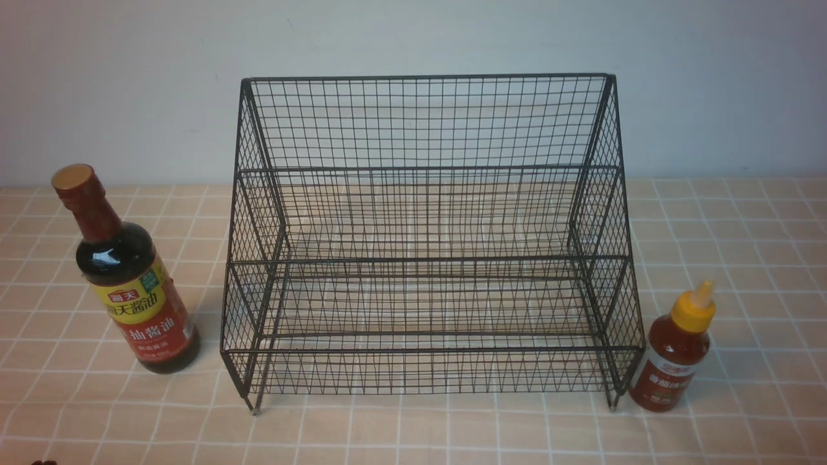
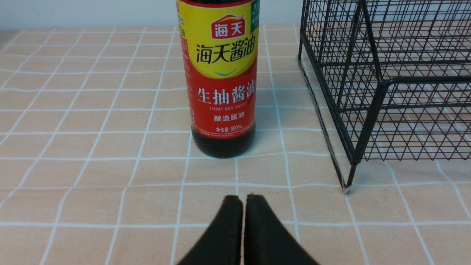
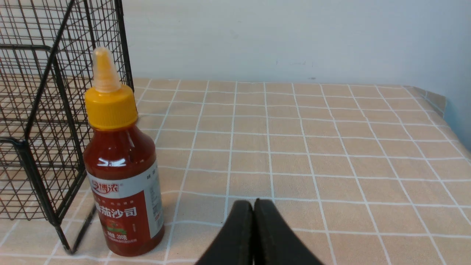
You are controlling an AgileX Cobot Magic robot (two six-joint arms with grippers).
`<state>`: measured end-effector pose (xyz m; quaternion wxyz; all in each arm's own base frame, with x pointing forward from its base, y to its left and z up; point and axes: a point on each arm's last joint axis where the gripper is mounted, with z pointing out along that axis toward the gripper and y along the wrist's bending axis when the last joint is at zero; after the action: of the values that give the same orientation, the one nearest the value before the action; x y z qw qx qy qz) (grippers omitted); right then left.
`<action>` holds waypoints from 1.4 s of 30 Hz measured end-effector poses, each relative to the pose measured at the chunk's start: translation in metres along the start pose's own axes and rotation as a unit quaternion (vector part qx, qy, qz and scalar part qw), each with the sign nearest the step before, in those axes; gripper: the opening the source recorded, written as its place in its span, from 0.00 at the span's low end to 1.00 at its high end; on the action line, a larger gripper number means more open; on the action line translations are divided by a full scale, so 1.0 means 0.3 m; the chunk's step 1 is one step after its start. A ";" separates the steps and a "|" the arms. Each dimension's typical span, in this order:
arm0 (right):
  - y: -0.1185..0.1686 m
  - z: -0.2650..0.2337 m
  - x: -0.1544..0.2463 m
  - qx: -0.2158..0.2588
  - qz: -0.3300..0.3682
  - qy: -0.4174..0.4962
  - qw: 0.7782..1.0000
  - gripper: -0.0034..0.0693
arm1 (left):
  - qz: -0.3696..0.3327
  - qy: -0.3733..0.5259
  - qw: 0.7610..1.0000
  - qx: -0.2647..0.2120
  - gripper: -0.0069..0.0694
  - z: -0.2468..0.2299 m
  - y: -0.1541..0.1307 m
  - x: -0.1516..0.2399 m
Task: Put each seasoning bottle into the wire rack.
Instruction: Use the left arm to grab the condiment bottle closest to it
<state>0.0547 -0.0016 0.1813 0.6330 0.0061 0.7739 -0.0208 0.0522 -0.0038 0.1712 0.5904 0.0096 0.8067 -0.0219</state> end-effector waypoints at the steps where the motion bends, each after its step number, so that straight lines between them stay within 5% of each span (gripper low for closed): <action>1: 0.000 0.000 0.000 0.000 0.000 0.000 1.000 0.03 | 0.000 0.000 1.000 0.000 0.08 0.000 0.000 0.000; 26: 0.000 0.000 0.000 0.000 0.000 0.000 1.000 0.03 | 0.002 -0.003 1.000 -0.001 0.08 0.000 0.001 -0.002; 30: 0.000 0.000 0.000 0.000 0.000 0.000 1.000 0.03 | -0.023 -0.072 0.997 0.000 0.08 -0.002 0.001 -0.040; 35: 0.000 0.000 0.000 0.000 0.000 0.000 1.000 0.03 | -0.096 -0.227 0.969 0.001 0.08 -0.029 0.013 -0.130; 42: 0.000 0.000 0.000 0.000 0.000 0.000 1.000 0.03 | -0.101 -0.349 0.931 -0.015 0.08 -0.071 0.030 -0.194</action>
<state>0.0547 -0.0016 0.1813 0.6330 0.0061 0.7739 -0.0208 0.0499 0.0068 0.2330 0.8297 -0.0892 0.5463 -0.0718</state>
